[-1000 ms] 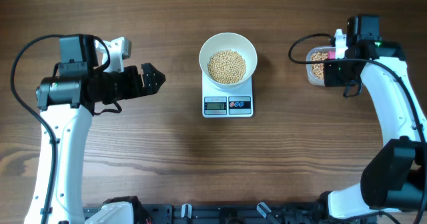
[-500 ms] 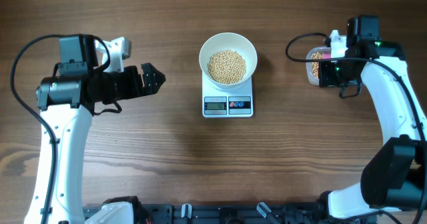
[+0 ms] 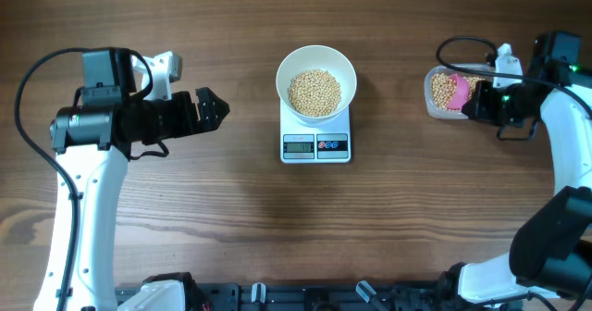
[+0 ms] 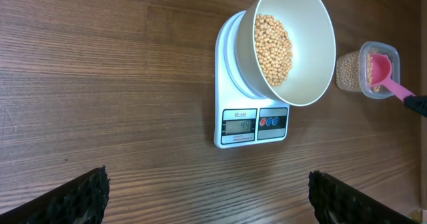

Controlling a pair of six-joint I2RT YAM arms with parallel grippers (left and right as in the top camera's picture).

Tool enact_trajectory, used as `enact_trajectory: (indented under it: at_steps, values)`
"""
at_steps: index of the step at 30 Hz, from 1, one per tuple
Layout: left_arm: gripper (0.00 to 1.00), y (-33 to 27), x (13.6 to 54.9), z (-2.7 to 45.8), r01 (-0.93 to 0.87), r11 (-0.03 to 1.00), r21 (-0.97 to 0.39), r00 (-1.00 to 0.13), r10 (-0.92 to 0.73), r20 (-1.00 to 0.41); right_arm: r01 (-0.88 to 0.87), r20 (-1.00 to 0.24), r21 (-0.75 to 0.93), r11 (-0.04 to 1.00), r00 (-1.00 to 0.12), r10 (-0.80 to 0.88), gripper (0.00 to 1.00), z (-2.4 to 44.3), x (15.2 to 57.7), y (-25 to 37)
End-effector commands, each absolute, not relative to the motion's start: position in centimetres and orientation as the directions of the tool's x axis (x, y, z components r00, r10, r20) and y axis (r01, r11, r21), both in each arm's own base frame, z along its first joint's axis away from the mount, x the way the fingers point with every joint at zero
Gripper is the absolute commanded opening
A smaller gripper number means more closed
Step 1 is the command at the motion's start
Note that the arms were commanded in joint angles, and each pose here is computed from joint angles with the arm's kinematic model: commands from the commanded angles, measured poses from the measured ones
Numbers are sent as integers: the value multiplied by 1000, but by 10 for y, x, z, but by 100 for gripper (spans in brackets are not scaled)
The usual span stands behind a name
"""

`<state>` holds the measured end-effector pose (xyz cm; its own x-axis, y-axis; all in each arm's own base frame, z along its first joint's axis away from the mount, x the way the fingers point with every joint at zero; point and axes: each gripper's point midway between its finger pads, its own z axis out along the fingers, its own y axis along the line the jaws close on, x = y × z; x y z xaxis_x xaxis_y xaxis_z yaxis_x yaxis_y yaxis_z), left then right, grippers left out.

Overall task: Scoop item into bowl and weigh 150g on scale
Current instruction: 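Dip the scoop into the soybean tub and lift it filled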

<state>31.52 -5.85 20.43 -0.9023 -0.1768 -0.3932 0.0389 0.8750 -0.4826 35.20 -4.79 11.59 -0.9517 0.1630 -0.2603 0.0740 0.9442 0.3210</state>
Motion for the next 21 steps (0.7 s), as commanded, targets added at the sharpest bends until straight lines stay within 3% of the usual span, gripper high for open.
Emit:
enact_trajectory:
  at_steps: [1, 7, 21]
  values:
    - [100, -62, 317, 213, 77, 870, -486, -894, -155, -420, 40, -250, 421, 906, -955, 158, 4, 112, 351, -37]
    - [100, -62, 317, 213, 77, 870, -486, -894, -155, -420, 51, -201, 485, 873, -965, 168, 4, 92, 341, -31]
    - [100, -62, 317, 213, 77, 870, -486, -894, -155, -420, 98, -224, 635, 767, -926, 304, 4, 109, 345, -45]
